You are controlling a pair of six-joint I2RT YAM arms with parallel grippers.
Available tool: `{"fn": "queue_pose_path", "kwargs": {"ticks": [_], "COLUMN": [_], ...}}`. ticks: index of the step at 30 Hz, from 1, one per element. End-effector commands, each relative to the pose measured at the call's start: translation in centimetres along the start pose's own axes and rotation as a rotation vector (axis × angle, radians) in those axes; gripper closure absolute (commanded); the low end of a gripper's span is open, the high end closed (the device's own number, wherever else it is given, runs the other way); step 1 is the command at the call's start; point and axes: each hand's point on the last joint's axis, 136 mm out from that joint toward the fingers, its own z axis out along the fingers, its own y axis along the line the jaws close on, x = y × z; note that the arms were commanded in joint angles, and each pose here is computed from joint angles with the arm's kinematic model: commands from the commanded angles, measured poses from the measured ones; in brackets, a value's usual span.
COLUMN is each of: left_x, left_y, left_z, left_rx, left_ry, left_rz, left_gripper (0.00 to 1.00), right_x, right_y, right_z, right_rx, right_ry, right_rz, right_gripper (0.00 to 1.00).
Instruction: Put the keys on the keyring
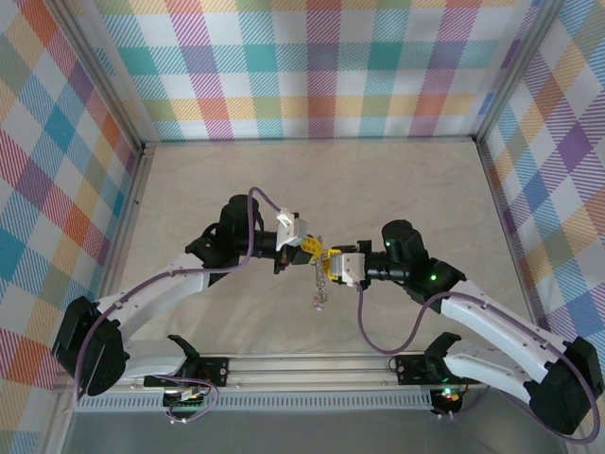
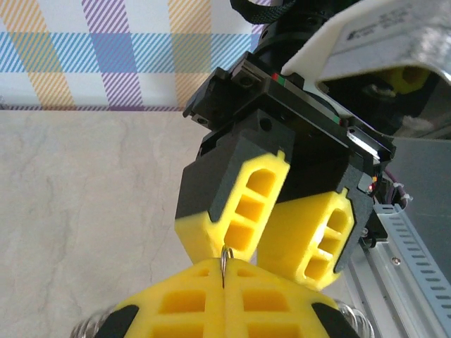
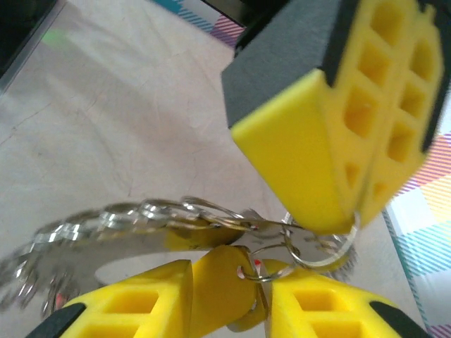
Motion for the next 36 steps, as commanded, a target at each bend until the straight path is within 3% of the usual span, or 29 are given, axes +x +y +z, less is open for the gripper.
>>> {"fn": "queue_pose_path", "kwargs": {"ticks": [1,13,32,36], "left_x": [-1.9,-2.0,-2.0,-0.5], "left_y": [-0.2,-0.7,-0.8,0.0], "left_z": [-0.5,-0.6,-0.7,-0.6], "left_rx": [-0.002,0.023,0.007,-0.039], "left_ry": [-0.057,-0.062,-0.094,-0.02], "left_rz": [0.061,0.068,0.088,0.07], "left_gripper": [1.0,1.0,1.0,1.0], "right_x": [-1.8,-2.9,-3.5,-3.5], "right_y": [-1.3,-1.9,-2.2,-2.2], "right_z": [-1.0,-1.6,-0.4,-0.5], "right_rx": [0.056,0.022,-0.04,-0.057], "right_ry": [-0.107,-0.201,-0.263,-0.23], "right_rz": [0.075,0.158,0.283,0.287], "right_gripper": [0.69,0.68,0.95,1.0]}}
